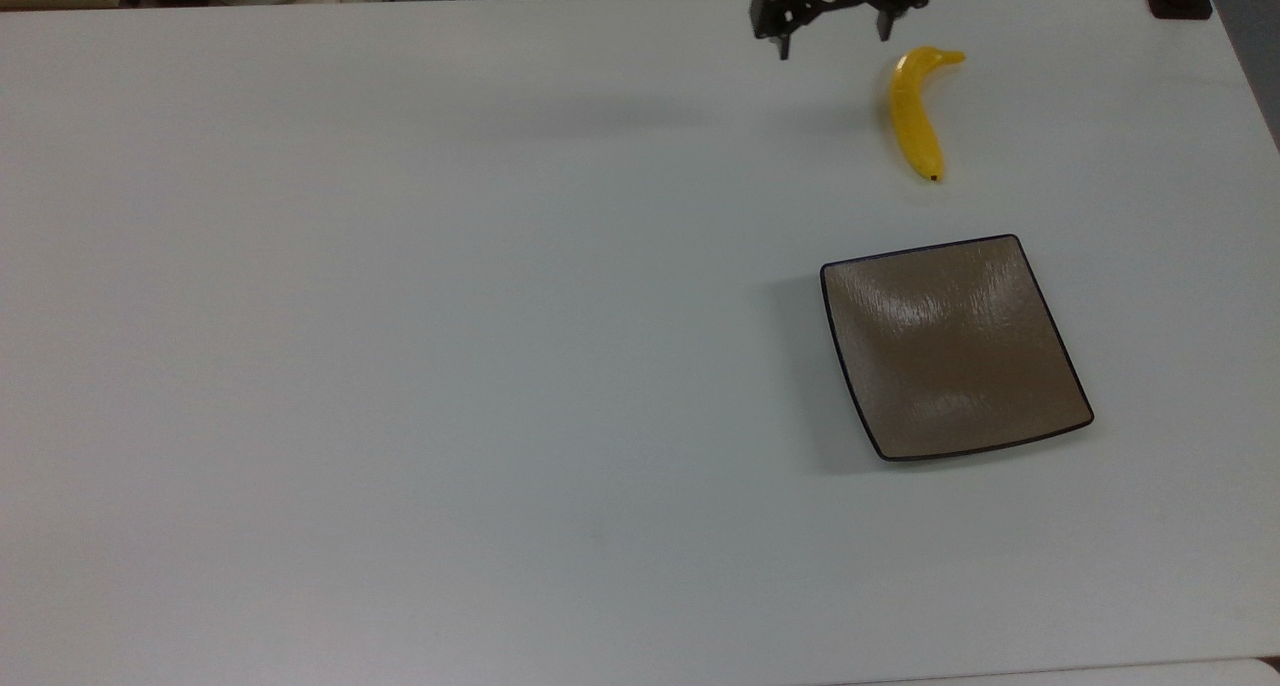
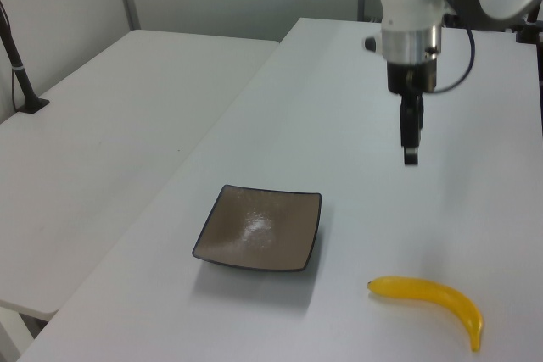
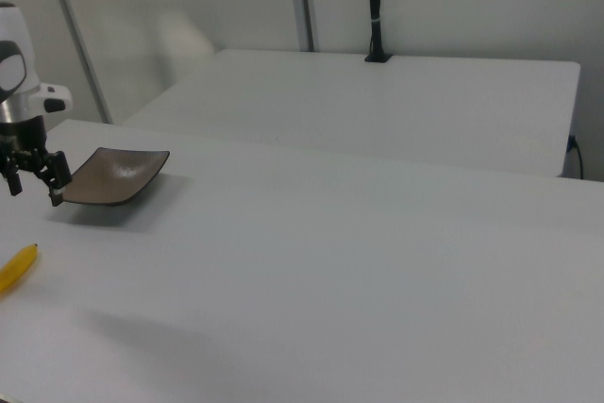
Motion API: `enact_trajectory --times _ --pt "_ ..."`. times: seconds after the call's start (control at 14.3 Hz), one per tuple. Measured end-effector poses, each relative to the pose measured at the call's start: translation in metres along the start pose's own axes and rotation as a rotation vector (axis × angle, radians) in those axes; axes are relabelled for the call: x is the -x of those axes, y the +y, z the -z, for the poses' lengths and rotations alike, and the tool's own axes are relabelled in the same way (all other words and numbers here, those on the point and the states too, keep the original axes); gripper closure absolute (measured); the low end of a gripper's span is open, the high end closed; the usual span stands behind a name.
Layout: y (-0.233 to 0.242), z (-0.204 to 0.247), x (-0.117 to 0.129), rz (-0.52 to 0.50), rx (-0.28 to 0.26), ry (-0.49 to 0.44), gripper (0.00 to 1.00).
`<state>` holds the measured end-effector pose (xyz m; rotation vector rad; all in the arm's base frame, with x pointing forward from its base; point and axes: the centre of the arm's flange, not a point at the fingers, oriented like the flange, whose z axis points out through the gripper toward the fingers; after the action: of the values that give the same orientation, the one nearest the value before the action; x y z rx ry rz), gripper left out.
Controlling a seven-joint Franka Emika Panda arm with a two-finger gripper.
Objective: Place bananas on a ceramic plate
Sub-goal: 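Move the gripper over the yellow banana and lower toward it, then close the gripper on the yellow banana and lift it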
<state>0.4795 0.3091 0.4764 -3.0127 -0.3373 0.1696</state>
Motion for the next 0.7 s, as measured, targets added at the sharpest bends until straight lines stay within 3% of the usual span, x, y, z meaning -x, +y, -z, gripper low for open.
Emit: enact_trajectory --times 0.7 --pt "-0.082 -0.117 -0.001 0.016 -0.011 -0.091 0.00"
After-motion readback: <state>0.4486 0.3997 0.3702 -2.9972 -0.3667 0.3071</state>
